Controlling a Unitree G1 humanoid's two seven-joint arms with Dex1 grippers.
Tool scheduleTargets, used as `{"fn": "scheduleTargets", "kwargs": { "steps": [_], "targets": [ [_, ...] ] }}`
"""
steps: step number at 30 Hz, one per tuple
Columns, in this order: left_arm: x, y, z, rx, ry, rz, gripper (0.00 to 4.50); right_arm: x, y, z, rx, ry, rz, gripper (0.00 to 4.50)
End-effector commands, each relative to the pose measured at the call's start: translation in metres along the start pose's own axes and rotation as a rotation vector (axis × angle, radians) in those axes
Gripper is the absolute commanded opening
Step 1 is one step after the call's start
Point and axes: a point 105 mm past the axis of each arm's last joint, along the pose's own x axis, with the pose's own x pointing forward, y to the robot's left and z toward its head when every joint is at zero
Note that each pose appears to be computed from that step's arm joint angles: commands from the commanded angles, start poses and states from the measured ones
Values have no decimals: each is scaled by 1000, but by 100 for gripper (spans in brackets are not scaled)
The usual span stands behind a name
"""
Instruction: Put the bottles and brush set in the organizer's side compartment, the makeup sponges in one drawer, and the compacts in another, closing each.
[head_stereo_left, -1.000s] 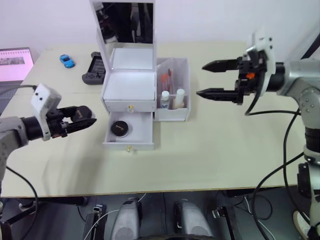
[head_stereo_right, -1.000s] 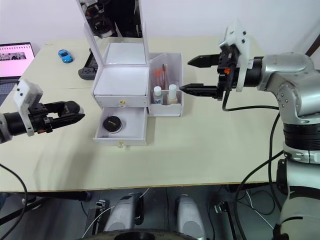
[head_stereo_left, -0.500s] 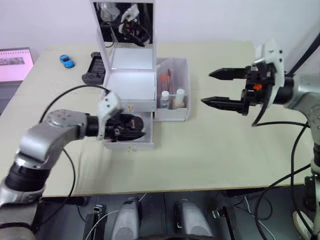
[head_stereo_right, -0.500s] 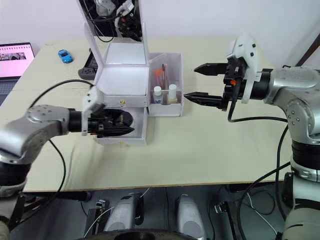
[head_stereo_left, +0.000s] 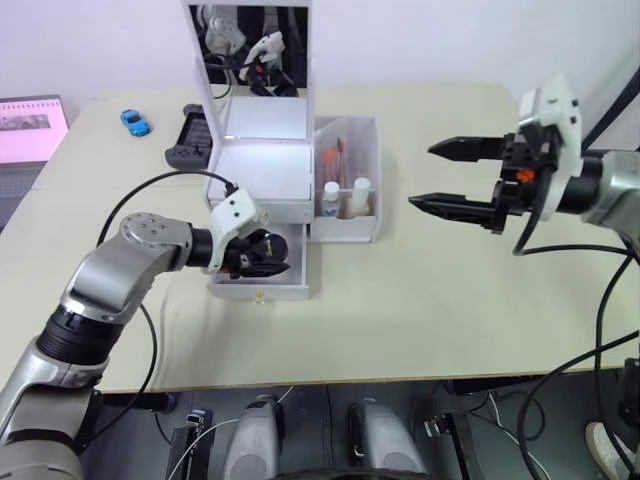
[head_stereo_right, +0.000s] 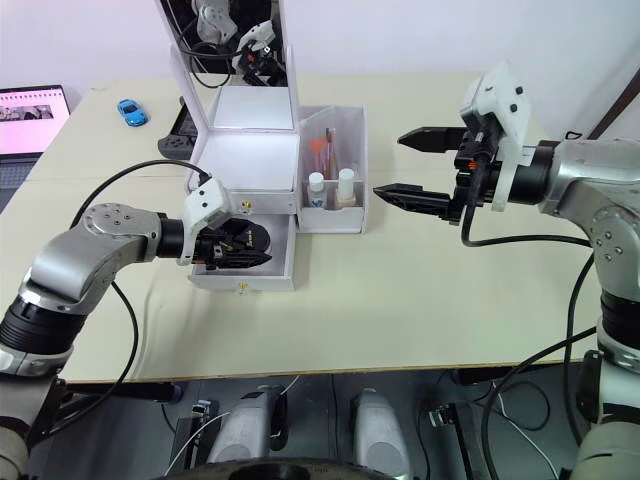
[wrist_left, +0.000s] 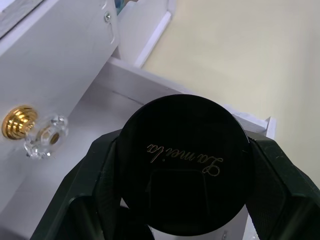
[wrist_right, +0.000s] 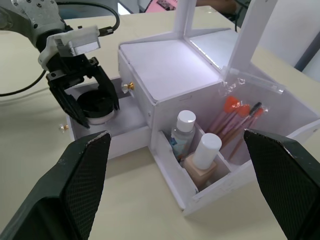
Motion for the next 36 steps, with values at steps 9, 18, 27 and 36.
{"fn": "scheduleTargets", "kwargs": {
  "steps": [9, 18, 27, 36],
  "targets": [
    [2, 6, 1, -50, -17, 27, 446, -2, -1, 12, -72, -18, -4, 450],
    [-31, -13, 32, 1, -174, -34, 446, 8, 4, 17, -74, -38, 76, 450],
    [-92, -51, 15, -113, -258, -74, 264, 22, 4, 4, -84, 22, 193, 450],
    [-94, -63, -33, -179, -218, 123, 6, 28, -3, 15, -80, 7, 276, 450]
  ]
}}
